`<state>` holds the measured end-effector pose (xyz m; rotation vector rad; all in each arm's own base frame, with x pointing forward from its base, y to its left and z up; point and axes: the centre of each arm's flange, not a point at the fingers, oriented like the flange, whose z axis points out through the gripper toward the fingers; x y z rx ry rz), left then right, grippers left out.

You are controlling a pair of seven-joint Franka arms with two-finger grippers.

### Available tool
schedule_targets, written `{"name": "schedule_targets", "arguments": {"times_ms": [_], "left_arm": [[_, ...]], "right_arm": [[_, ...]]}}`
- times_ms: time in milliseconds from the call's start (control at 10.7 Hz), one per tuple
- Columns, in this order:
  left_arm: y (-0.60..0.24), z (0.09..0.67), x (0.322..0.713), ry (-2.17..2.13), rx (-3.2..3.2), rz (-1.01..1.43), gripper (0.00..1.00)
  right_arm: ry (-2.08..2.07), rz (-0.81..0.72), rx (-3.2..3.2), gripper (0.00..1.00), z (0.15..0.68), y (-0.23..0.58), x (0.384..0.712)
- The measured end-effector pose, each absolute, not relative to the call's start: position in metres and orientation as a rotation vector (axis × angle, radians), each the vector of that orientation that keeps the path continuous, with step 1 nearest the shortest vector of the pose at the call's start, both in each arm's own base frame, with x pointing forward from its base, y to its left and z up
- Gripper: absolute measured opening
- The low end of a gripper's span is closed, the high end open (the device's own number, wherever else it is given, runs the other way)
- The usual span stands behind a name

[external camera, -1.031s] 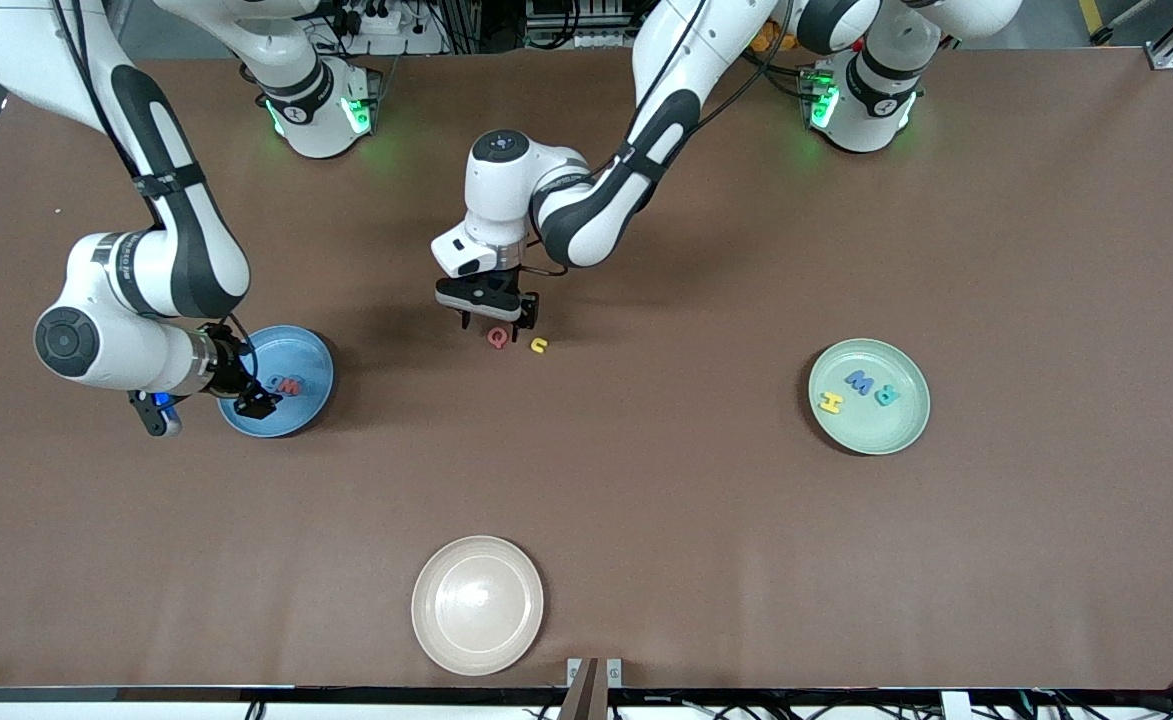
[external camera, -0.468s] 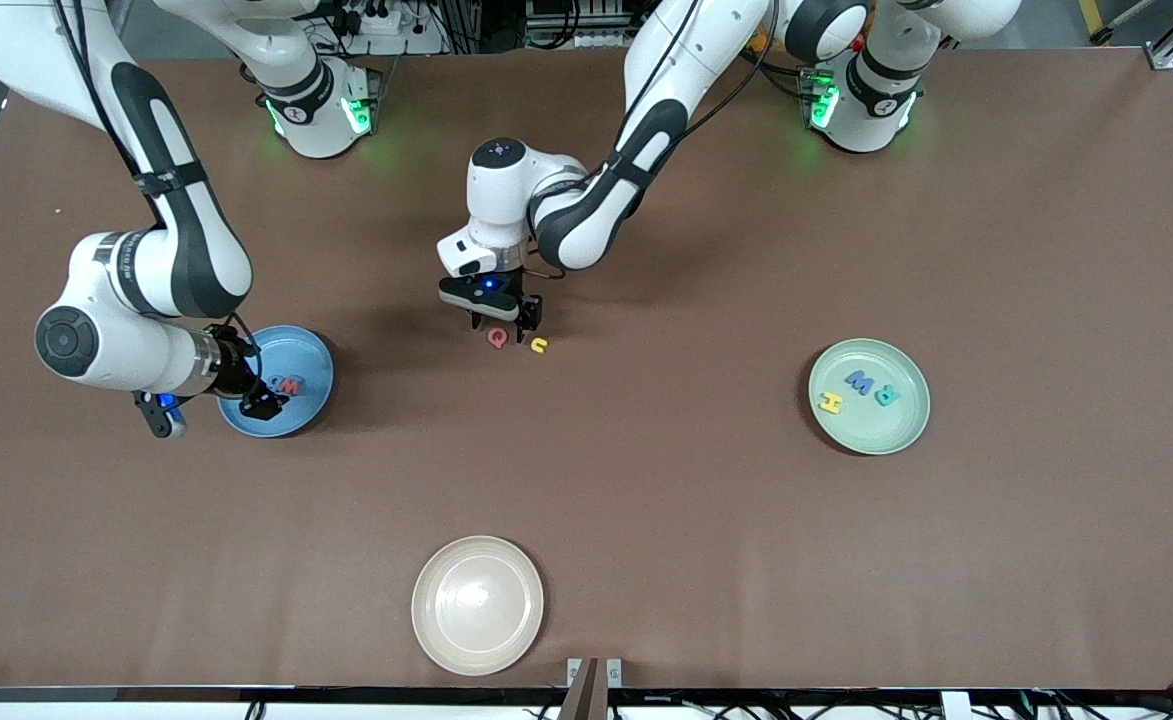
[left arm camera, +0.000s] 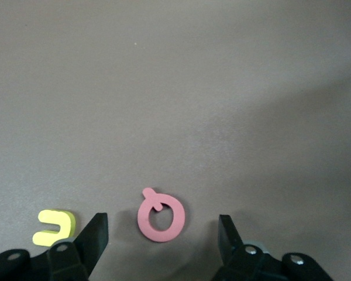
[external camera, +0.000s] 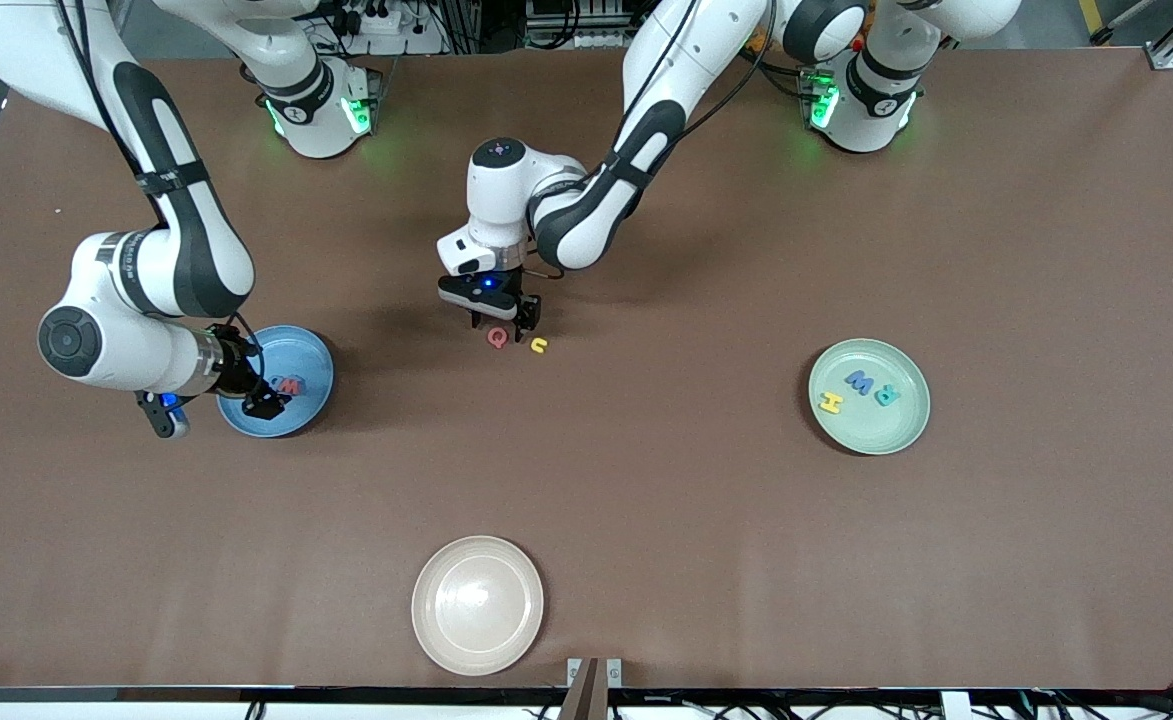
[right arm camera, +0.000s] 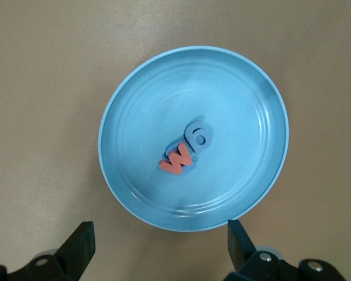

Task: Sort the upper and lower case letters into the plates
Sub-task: 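Lower the left gripper onto the pink Q and close it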

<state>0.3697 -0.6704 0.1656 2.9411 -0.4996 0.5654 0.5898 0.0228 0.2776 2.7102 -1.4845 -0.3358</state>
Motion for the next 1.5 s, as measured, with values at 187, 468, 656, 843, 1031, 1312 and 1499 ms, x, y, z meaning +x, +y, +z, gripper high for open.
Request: {"name": "schedule_targets", "arguments": {"times_ms": [187, 468, 656, 843, 1031, 1312, 1499], "left_arm": [[-0.672, 0.167, 0.37, -0.523, 2.922, 0.579, 0.83], [-0.672, 0.161, 0.368, -0.584, 2.899, 0.621, 0.79], [-0.672, 0.157, 0.368, -0.604, 2.896, 0.623, 0.77], [-0.671, 0.156, 0.369, -0.626, 2.895, 0.627, 0.68], [-0.671, 0.157, 0.37, -0.633, 2.893, 0.632, 0.58], [-0.671, 0.158, 0.372, -0.633, 2.893, 0.635, 0.52], [-0.671, 0.158, 0.372, -0.633, 2.892, 0.637, 0.46]], "right_arm": [[-1.485, -0.336, 2.71, 1.0, 0.278, 0.023, 0.59], [-1.484, -0.336, 2.711, 1.0, 0.278, 0.023, 0.59], [-1.483, -0.336, 2.711, 1.0, 0.278, 0.023, 0.59], [-1.483, -0.336, 2.711, 1.0, 0.278, 0.023, 0.59], [-1.483, -0.337, 2.711, 1.0, 0.278, 0.023, 0.59], [-1.483, -0.337, 2.711, 1.0, 0.278, 0.023, 0.59], [-1.483, -0.337, 2.711, 1.0, 0.278, 0.023, 0.59]]}}
